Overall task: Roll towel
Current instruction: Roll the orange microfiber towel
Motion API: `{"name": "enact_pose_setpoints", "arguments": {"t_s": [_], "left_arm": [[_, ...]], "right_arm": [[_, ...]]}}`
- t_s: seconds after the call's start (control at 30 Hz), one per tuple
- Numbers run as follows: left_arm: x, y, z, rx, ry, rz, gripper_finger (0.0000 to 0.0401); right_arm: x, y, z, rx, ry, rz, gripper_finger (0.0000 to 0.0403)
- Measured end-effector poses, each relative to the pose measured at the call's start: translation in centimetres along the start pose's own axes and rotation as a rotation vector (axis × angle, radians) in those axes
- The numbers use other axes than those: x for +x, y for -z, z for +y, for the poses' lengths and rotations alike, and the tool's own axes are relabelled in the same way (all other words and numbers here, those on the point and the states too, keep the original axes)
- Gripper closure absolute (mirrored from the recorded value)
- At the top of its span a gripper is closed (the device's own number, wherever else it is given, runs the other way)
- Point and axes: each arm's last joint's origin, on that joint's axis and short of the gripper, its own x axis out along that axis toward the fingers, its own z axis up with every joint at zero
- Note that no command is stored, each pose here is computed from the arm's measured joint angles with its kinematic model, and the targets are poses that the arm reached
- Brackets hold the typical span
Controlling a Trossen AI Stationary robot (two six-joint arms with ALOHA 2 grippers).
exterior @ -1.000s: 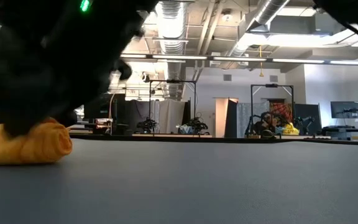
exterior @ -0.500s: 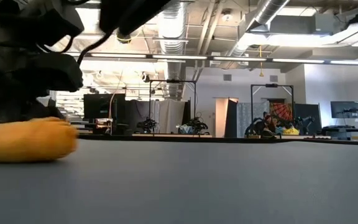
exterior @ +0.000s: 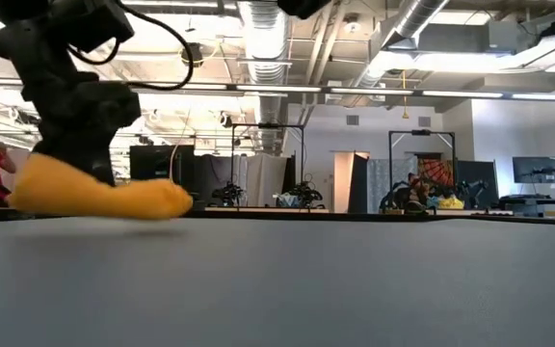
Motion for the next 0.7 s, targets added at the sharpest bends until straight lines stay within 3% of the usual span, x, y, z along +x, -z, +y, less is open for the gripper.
{"name": "enact_pose_setpoints", "arguments": {"t_s": [0.13, 0.27, 0.47, 0.57, 0.7], "left_arm": [[-1.4, -0.7, 1.5, -0.128, -0.063, -0.066, 0.0399], [-1.1, 0.6, 3.3, -0.355, -0.105, -0.059, 0.0399], [0.8, 3.2, 3.8, -0.615, 0.067, -0.047, 0.0394], [1.2, 3.4, 3.6, -0.653, 0.158, -0.116, 0.0393], [0.9, 2.9, 3.4, -0.601, 0.159, -0.193, 0.0392]], "right_arm": [[-0.4, 0.3, 0.1, 0.008, 0.0, 0.001, 0.0304], [-0.6, 0.4, 0.3, 0.011, -0.007, -0.001, 0.0304], [-0.9, 0.5, 0.5, 0.017, -0.017, -0.007, 0.0304], [-1.0, 0.6, 0.6, 0.015, -0.023, -0.009, 0.0304], [-1.1, 0.7, 0.7, 0.017, -0.027, -0.01, 0.0304]]}}
